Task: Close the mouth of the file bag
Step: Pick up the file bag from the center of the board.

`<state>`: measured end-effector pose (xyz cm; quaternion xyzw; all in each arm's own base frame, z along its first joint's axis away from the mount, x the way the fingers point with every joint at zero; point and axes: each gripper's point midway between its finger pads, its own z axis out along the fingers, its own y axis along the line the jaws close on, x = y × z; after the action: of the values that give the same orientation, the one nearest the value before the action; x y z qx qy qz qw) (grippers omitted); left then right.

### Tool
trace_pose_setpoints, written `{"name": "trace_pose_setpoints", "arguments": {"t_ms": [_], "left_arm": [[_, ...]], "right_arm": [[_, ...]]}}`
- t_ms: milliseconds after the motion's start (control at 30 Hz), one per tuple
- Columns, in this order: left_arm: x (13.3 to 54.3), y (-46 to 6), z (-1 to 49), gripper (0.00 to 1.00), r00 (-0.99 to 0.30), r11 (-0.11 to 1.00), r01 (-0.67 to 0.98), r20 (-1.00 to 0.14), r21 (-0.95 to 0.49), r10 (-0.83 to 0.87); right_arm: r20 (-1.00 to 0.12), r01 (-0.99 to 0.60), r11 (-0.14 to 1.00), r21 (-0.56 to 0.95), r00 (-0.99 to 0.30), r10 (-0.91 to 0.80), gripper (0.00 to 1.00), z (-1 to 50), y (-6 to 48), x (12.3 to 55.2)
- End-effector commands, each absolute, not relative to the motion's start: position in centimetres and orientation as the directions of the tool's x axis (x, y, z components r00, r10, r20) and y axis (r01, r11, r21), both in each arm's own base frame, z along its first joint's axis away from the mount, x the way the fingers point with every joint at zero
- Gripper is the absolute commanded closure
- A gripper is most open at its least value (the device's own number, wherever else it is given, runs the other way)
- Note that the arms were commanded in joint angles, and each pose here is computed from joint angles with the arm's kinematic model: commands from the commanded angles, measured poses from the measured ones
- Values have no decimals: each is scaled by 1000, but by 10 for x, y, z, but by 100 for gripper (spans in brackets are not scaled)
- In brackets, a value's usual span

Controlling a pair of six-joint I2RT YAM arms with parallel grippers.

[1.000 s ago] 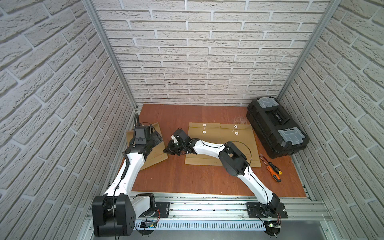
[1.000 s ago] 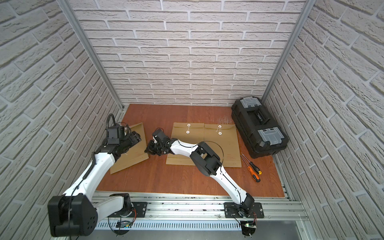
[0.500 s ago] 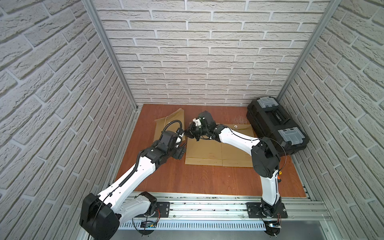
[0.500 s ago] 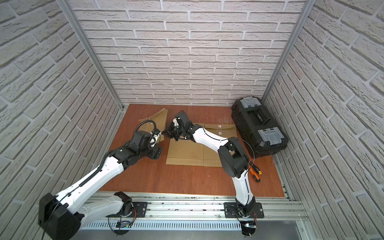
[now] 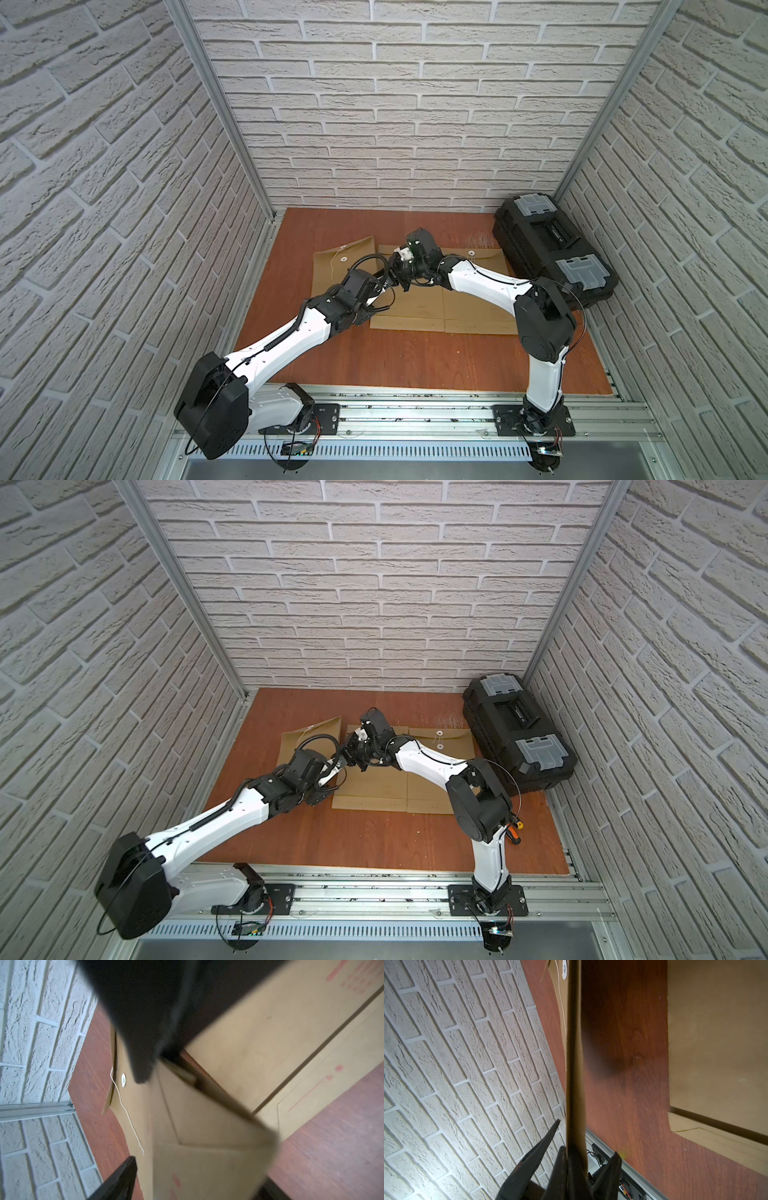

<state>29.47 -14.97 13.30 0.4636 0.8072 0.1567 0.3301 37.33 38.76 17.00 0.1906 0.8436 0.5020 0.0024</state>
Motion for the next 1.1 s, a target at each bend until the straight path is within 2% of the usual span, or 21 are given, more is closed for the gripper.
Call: {"name": "trace_pose_setpoints", "arguments": {"t_ms": [0,33,100,200,333,533,633,700,900,1067], "left_arm": [[308,-152,146,29,-275,467,606,-382,644,882],[310,-154,148,33,-267,467,601,-388,648,882],[313,-156,150,50,-247,464,590,-399,661,883],[312,-160,148,70,-215,437,603,-391,668,895],[313,-162,151,79,-185,415,601,-386,683,904],[312,-164,154,90,-160,401,604,-389,689,907],[311,-166,152,92,-154,399,614,-392,682,907],[311,-167,155,93,-151,405,614,-402,678,903],[309,-172,162,93,-131,409,614,-424,675,896],[306,-172,162,93,-134,415,621,-432,665,892]], "right_arm": [[162,272,359,893,-938,307,97,202,384,373],[164,273,359,892,-938,306,97,202,384,373],[171,278,352,894,-937,305,97,199,384,374],[184,288,333,898,-932,311,95,198,383,378],[168,287,352,891,-928,332,84,194,373,384],[123,312,458,832,-910,396,65,165,336,401],[84,309,529,790,-910,406,55,151,325,411],[73,309,538,785,-907,414,50,147,326,420],[111,339,526,780,-903,416,47,123,355,448],[155,380,517,767,-892,425,47,99,374,452]]}}
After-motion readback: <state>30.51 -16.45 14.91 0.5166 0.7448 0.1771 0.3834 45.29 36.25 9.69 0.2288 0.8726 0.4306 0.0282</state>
